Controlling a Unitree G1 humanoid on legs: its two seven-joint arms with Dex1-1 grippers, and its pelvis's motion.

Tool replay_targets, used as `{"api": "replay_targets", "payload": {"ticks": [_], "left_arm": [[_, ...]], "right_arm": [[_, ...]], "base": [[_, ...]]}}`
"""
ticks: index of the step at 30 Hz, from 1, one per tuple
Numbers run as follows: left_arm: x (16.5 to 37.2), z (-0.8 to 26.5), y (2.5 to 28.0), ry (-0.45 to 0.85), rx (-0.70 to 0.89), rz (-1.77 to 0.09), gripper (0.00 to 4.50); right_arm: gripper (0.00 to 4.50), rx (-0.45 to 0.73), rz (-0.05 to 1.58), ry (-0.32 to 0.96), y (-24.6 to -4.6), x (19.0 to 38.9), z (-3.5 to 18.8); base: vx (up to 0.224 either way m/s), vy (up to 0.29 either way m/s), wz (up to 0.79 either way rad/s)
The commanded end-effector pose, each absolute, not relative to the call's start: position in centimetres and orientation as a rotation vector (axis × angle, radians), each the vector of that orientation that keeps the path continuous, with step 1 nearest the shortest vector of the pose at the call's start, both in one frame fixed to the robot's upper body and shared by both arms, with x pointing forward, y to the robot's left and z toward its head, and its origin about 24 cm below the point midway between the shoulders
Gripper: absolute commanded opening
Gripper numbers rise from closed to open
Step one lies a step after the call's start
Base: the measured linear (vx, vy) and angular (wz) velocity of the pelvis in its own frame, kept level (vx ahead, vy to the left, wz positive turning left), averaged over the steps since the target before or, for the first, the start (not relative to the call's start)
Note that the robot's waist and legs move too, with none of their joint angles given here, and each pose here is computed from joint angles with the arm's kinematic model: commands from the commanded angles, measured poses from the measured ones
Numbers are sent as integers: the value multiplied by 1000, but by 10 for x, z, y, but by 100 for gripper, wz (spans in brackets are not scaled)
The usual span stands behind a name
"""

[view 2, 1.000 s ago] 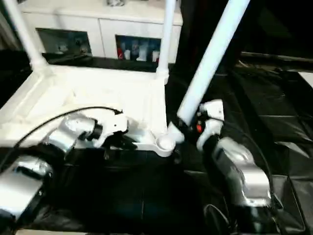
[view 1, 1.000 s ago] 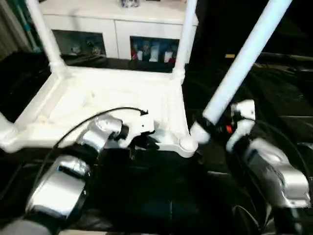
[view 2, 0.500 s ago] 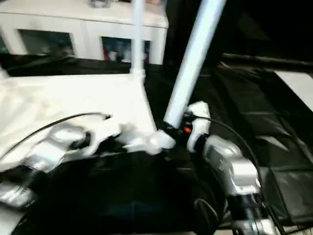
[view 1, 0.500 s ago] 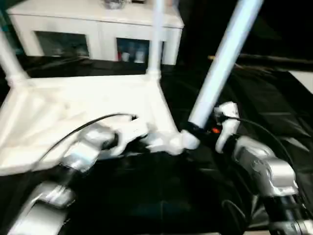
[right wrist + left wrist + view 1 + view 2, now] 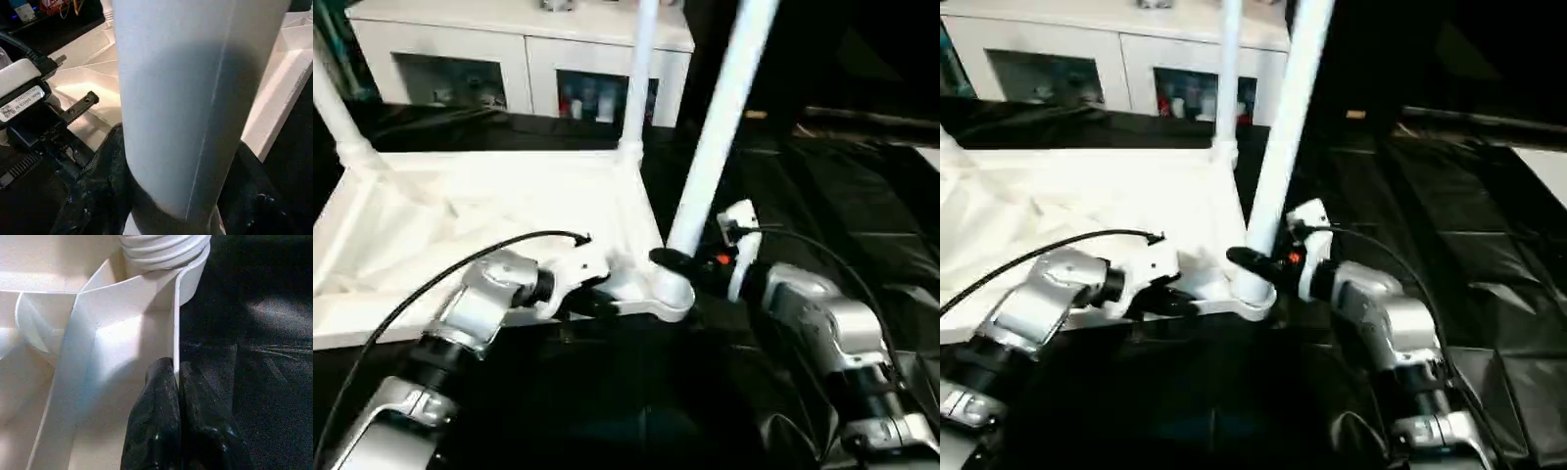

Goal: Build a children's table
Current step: Pick table leg

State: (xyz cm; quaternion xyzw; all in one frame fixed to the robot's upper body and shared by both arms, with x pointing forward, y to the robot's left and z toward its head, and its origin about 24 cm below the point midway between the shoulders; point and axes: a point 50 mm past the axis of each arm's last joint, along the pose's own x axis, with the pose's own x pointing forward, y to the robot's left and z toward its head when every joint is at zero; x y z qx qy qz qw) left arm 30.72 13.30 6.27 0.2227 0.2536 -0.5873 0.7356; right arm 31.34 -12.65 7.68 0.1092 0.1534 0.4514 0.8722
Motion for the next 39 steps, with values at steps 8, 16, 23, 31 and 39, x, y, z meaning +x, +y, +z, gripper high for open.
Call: {"api": "replay_targets", "payload": {"ticks": [8,16,23,31,39], "left_arm": [[306,56,125,586,439,-1300,0],[310,56,129,591,447,-1286,0],[312,58,126,577,461,-1303,0],[313,57,125,574,456,-1308,0],[312,56,126,575,456,-1315,0]], "right_arm": [[186,220,927,361,-131,316,68],[186,213,985,368,-142,308,76],[186,145,965,363,-148,310,79],[186,162,899,359,-149,319,70],[186,202,919,341,-147,318,67]], "base": [[0,0,0],[0,0,0],[0,0,0],[0,0,0],[0,0,0]]}}
